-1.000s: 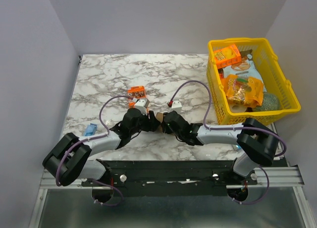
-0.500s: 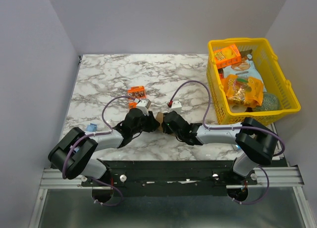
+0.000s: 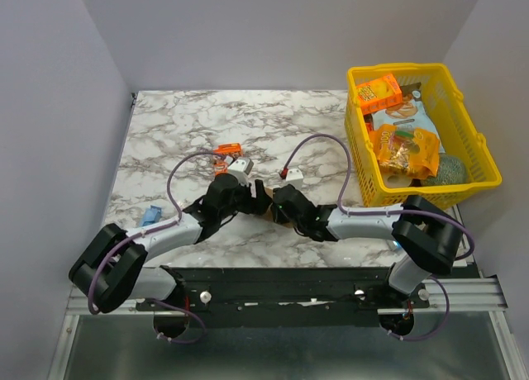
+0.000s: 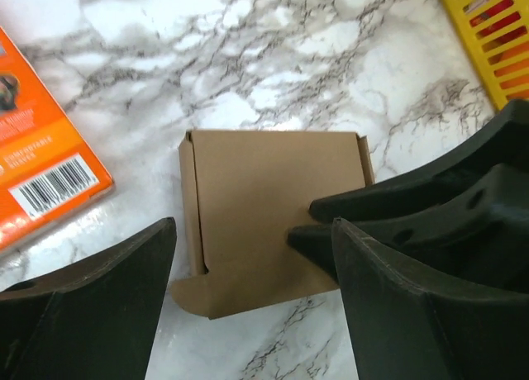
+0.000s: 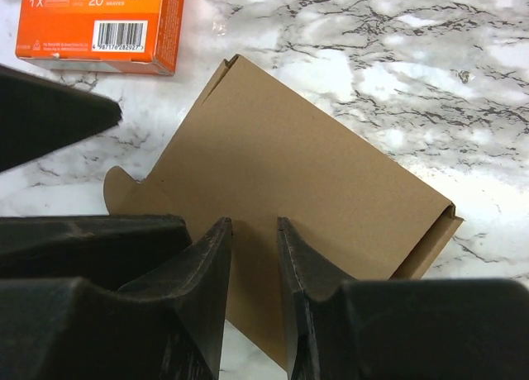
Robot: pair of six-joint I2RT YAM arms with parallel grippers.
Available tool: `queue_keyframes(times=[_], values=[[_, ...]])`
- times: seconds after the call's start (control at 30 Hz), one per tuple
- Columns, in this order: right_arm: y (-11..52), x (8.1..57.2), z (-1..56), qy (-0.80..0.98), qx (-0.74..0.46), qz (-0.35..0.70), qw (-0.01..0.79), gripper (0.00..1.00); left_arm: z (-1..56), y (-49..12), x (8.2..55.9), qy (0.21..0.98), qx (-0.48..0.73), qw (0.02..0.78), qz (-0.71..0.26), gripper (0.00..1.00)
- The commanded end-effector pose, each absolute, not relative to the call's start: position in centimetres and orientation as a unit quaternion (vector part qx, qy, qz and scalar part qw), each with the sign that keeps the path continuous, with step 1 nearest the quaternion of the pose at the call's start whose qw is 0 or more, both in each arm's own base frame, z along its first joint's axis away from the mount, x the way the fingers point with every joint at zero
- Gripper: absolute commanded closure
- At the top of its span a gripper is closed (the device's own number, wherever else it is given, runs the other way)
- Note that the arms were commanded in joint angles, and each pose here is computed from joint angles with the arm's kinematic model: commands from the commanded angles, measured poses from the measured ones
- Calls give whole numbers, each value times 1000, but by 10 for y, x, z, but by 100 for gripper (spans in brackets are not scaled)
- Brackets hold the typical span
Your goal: Fold the paper box
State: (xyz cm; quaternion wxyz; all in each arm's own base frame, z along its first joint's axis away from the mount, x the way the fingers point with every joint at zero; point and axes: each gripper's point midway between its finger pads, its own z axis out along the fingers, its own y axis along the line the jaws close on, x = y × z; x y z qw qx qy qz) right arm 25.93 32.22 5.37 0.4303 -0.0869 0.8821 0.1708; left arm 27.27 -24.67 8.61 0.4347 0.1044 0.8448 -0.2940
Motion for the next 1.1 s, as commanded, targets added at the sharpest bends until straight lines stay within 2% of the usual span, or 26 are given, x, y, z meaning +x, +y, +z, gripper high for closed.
queue_keyframes(times=[0.0,0.13,0.33,0.47,0.9,0.97,1.03,1.07], values=[[311,243,26,903,-105,143,392,63,103,-228,288,846,115,467,-229,13],[312,244,26,903,-106,144,391,63,98,-213,294,857,87,467,-200,9],[311,243,25,903,-109,144,389,63,96,-224,298,855,81,452,-241,10],[311,242,25,903,-109,144,389,63,92,-227,305,853,70,444,-265,26],[315,244,24,904,-112,145,387,63,63,-240,302,857,79,401,-315,40],[316,244,26,903,-112,145,388,63,56,-239,299,862,77,393,-312,49],[316,244,26,903,-113,145,388,63,45,-235,296,871,75,381,-301,53],[314,244,26,903,-113,144,388,63,39,-232,293,875,74,376,-295,59]])
